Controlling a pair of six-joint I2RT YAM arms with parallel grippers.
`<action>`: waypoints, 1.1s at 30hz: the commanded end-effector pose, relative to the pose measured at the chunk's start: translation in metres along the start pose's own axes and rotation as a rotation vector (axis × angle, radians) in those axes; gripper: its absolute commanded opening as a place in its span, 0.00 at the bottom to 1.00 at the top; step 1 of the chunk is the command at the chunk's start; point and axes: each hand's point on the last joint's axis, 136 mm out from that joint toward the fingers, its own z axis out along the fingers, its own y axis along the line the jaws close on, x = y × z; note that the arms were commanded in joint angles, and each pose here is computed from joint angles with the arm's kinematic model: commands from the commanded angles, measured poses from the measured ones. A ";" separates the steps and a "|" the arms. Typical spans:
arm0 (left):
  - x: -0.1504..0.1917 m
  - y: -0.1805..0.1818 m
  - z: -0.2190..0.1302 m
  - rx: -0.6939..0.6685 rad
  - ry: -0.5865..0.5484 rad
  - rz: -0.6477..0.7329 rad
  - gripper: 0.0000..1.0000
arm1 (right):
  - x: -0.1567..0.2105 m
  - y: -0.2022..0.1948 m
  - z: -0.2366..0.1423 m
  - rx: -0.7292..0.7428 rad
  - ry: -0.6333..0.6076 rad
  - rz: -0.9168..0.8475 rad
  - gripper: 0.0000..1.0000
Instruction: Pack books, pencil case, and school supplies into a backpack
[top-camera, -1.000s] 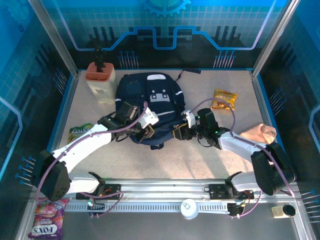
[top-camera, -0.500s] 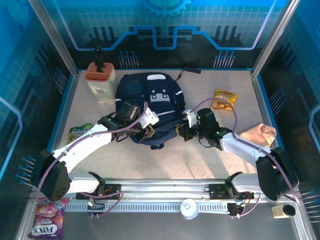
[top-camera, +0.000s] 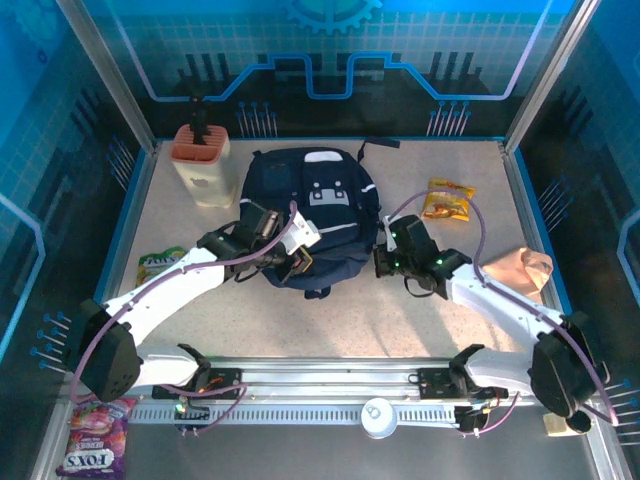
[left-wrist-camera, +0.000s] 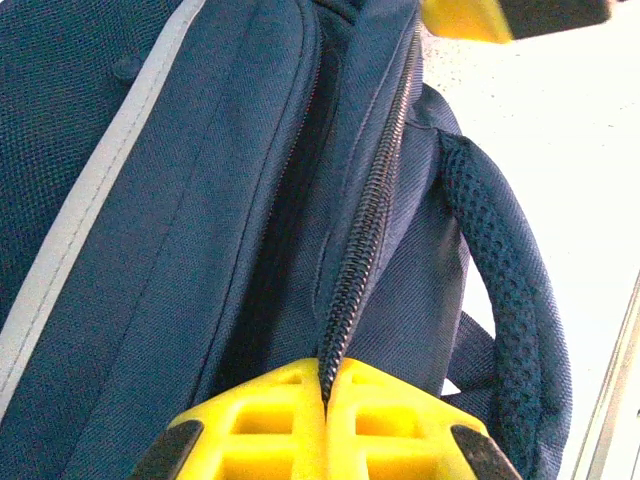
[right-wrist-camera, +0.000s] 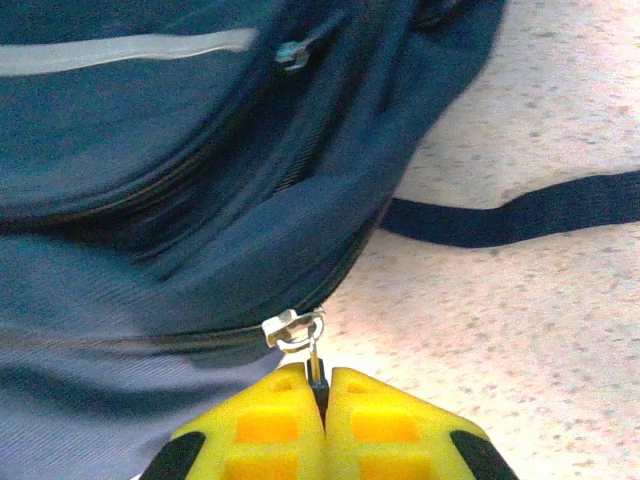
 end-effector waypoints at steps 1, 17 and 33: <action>-0.012 0.008 -0.020 -0.049 -0.034 0.000 0.00 | 0.006 -0.069 0.010 0.240 0.052 0.098 0.00; -0.002 -0.042 -0.039 0.180 -0.035 0.064 0.00 | -0.064 -0.098 0.090 0.091 0.026 0.233 0.07; -0.020 0.001 -0.041 -0.087 -0.173 -0.085 0.74 | 0.078 -0.122 0.006 0.304 0.285 0.444 0.07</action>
